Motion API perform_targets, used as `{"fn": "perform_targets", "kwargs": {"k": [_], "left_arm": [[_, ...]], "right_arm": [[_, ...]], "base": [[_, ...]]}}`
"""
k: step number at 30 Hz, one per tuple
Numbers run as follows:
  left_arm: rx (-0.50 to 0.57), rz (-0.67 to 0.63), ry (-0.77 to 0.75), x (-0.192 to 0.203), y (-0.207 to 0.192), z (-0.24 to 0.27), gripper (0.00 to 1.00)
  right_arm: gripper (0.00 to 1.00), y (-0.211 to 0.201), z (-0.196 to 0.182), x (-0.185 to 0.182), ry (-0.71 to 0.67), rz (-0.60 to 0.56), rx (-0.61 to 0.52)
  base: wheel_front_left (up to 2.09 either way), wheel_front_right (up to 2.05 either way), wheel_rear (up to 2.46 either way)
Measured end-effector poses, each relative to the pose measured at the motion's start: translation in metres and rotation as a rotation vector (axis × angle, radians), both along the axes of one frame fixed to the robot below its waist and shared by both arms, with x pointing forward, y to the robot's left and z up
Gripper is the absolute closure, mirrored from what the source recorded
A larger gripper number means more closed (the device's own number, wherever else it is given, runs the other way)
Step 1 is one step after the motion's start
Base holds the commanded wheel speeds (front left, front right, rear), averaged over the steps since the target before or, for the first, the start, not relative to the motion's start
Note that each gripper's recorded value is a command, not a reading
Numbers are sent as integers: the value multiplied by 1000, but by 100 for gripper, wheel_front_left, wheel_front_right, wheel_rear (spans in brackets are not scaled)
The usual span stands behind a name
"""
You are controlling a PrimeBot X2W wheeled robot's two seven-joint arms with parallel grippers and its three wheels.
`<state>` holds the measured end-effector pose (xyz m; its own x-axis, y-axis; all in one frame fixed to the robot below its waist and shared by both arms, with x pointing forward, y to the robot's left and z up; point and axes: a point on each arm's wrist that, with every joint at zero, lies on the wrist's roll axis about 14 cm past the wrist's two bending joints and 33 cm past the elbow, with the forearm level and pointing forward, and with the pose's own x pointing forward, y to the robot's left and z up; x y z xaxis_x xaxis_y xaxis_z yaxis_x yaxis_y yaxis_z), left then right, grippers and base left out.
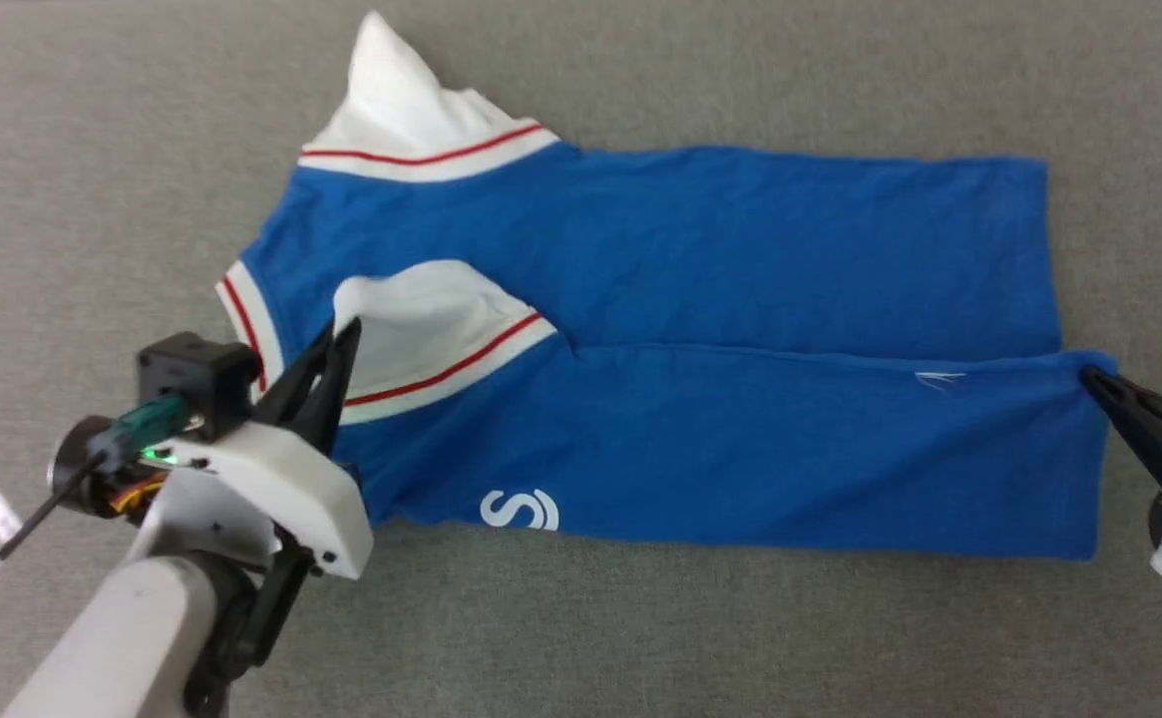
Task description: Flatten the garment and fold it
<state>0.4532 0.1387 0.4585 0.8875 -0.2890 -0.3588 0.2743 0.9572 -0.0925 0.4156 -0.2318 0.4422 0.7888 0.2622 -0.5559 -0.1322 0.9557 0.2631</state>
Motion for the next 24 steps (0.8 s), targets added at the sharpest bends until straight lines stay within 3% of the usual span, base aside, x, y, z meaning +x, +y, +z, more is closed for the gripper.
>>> {"fn": "perform_targets", "kwargs": {"k": [7,8,9,10,11,12,18,24], "left_arm": [[43,53,126,9,8,-59,100],[49,62,119,12,11,-60,87],[49,62,119,12,11,-60,63],[51,75,109,14,13,-60,44],[45,87,101,16,14,-60,17],[42,95,98,16,15,-60,0],[-19,155,23,18,20,-40,0],[-94,226,-123,-6,29,4,0]], "right_arm": [[100,0,-35,6,72,2,-4],[100,0,-38,7,80,3,-5],[100,0,-38,7,80,3,-5],[64,0,-42,7,86,3,-5],[0,0,-44,8,90,3,-5],[0,2,-46,9,91,8,-4],[0,5,-39,10,58,18,0],[0,-11,3,7,-108,-36,-27]], "base": [[0,0,0],[0,0,0],[0,0,0],[0,0,0],[0,0,0],[0,0,0],[0,0,0],[0,0,0]]}}
